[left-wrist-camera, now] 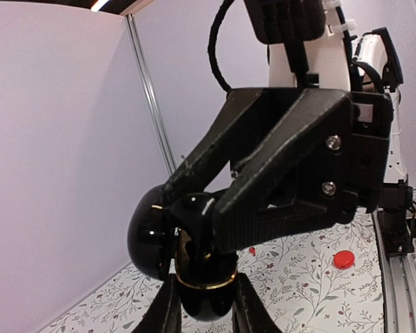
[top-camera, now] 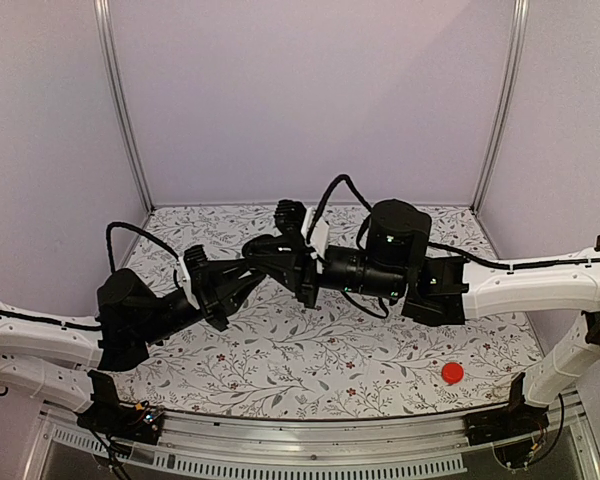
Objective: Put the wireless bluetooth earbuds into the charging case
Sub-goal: Insert the left earbud into the left side groove of the charging case.
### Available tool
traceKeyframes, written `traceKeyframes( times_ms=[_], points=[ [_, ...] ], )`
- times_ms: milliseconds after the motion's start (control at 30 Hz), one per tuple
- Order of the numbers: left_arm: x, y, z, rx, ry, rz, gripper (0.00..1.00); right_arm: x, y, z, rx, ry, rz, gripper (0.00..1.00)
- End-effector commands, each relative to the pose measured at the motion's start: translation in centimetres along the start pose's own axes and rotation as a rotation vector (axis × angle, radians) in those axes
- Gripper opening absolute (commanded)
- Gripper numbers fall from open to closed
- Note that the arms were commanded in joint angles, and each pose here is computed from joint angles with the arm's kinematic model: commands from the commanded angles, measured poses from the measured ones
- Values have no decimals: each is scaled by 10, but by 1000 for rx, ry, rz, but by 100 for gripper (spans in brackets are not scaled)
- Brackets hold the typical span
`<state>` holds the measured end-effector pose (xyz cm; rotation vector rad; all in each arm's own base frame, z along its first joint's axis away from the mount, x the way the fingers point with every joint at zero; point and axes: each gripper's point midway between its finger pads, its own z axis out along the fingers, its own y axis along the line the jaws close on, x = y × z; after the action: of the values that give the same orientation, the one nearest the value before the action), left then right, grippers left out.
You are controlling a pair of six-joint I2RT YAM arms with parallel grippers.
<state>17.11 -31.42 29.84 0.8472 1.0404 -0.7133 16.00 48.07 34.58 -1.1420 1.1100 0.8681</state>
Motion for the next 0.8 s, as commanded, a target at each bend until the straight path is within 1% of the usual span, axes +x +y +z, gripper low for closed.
traceKeyframes(
  times_ms=[0, 233, 400, 767],
  points=[
    [-23, 2, 3, -9, -68, -6, 21, 6, -7, 4, 50, 27, 20, 17],
    [-23, 7, 3, -39, -66, -17, 22, 7, -13, 3, 82, 28, 42, 17],
    [-23, 9, 3, -43, -66, -20, 22, 3, -17, -2, 109, 1, 51, 17],
    [-22, 7, 6, -38, -64, -24, 22, 4, -14, -1, 105, -27, 76, 15]
  ],
)
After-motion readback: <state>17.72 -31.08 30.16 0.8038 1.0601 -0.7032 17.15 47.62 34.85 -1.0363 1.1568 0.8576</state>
